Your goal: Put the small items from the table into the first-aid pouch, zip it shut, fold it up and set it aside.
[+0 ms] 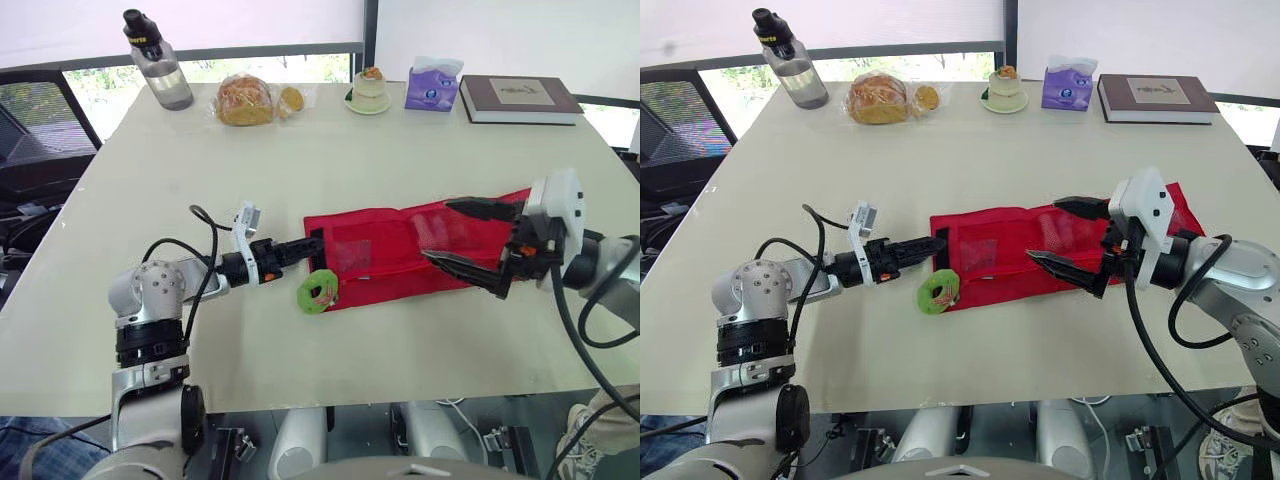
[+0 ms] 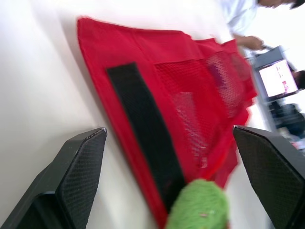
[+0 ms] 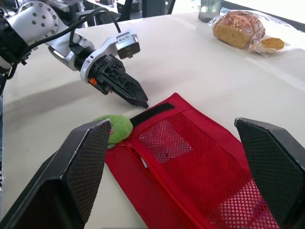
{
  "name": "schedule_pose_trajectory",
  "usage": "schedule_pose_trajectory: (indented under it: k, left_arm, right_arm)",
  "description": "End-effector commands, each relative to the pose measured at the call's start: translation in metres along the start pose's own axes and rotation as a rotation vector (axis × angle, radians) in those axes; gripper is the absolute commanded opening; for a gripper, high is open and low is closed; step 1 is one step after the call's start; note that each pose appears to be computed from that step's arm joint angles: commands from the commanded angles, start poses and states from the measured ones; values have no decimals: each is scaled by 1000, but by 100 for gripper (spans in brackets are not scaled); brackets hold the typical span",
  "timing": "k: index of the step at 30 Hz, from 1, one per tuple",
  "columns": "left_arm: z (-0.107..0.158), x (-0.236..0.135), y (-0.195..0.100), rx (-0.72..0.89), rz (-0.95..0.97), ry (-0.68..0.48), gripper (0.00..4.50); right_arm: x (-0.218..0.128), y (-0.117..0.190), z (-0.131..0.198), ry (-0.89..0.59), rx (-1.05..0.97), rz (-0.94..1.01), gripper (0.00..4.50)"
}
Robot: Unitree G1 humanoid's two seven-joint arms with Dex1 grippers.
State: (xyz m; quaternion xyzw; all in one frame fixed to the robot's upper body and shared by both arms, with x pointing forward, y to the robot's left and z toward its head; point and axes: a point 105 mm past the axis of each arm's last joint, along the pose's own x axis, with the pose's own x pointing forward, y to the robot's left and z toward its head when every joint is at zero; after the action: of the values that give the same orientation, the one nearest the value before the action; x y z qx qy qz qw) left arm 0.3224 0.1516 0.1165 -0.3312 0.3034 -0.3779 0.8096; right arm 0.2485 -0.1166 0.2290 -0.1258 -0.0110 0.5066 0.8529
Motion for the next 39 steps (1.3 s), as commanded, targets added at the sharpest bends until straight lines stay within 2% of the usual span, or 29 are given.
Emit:
schedule_pose_trajectory:
  k: [1, 2, 5, 8, 9, 11, 13, 20, 30, 34, 39]
  left_arm:
    - [7, -1, -5, -44, -27, -16, 450]
    - [7, -1, -5, -48, -29, -18, 450]
    - [14, -2, -8, -78, -58, -55, 383]
    - [16, -2, -8, -82, -54, -59, 244]
    - [16, -2, -8, -84, -54, -58, 216]
    - [15, -2, -9, -82, -57, -57, 126]
    - [19, -1, -9, -67, -54, -70, 16]
    - [23, 6, -5, -24, -13, -77, 16]
    - [28, 19, 1, -8, 26, -97, 16]
    - [29, 21, 2, -17, 22, -103, 16]
    - [29, 23, 2, -24, 16, -104, 16]
  right_arm:
    - [2, 1, 8, -22, -43, 9, 442]
    - [2, 2, 9, -26, -42, 14, 442]
    - [7, 5, 7, -26, -42, 36, 450]
    - [15, 8, 5, -30, -40, 52, 450]
    - [19, 11, 5, -41, -31, 65, 450]
    - [26, 17, 6, -57, -19, 85, 450]
    - [36, 24, 3, -53, -12, 125, 450]
    - [77, 55, -18, 7, 13, 302, 450]
    - [126, 69, -55, 76, -12, 398, 450]
    - [143, 67, -79, 137, -72, 427, 450]
    - [159, 66, -90, 181, -117, 441, 450]
